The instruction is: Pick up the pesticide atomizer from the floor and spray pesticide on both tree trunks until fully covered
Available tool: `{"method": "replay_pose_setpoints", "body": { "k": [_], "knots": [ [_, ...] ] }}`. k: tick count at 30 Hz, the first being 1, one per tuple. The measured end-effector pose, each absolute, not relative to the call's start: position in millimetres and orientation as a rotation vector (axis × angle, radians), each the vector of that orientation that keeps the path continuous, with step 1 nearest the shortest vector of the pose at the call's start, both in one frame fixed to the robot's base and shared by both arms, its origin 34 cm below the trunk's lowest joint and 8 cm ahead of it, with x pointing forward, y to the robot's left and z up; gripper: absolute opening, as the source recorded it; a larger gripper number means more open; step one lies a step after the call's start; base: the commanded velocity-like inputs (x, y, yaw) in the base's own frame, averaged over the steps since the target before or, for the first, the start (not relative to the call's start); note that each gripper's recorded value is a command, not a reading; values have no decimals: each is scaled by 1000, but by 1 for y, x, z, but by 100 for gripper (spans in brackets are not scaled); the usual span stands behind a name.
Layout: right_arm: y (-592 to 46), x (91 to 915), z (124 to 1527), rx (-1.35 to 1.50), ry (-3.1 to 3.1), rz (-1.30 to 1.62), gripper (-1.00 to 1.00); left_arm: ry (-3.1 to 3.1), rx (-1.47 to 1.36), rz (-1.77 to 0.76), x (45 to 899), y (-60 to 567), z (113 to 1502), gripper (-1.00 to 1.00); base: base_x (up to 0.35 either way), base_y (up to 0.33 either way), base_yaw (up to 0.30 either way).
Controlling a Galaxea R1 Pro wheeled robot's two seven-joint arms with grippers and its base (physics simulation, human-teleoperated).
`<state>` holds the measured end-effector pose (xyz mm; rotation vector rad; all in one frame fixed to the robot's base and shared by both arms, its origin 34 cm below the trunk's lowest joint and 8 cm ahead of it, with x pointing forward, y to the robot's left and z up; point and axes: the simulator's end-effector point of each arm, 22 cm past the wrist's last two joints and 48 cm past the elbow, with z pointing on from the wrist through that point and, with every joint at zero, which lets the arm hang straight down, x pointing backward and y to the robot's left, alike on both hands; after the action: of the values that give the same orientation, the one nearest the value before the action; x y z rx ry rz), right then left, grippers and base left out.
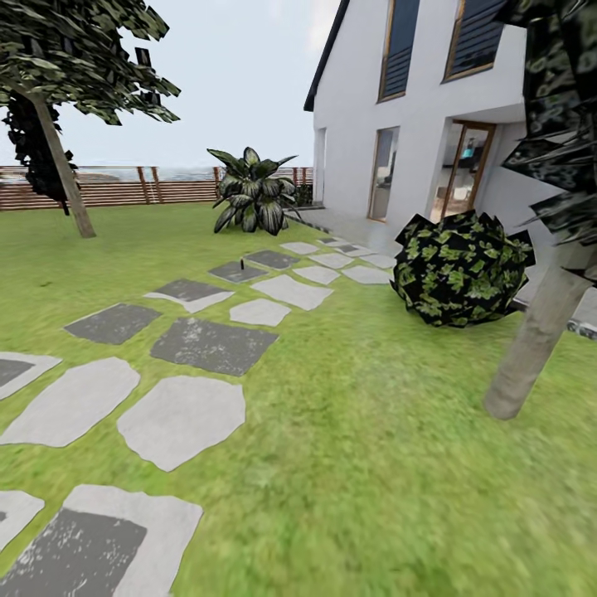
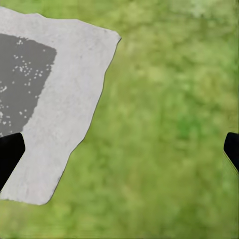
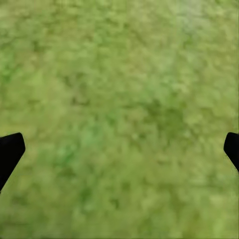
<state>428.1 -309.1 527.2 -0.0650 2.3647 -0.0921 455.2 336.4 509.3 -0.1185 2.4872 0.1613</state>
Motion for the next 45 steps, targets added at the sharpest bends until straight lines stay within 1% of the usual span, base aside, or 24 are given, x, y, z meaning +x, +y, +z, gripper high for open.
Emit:
{"method": "replay_pose_setpoints", "body": {
  "k": [45],
  "knots": [
    [-309, 428, 527, -64, 2366, -92, 100, 2487, -119, 164, 455, 337, 509, 100, 335, 0, 0]
  ]
}}
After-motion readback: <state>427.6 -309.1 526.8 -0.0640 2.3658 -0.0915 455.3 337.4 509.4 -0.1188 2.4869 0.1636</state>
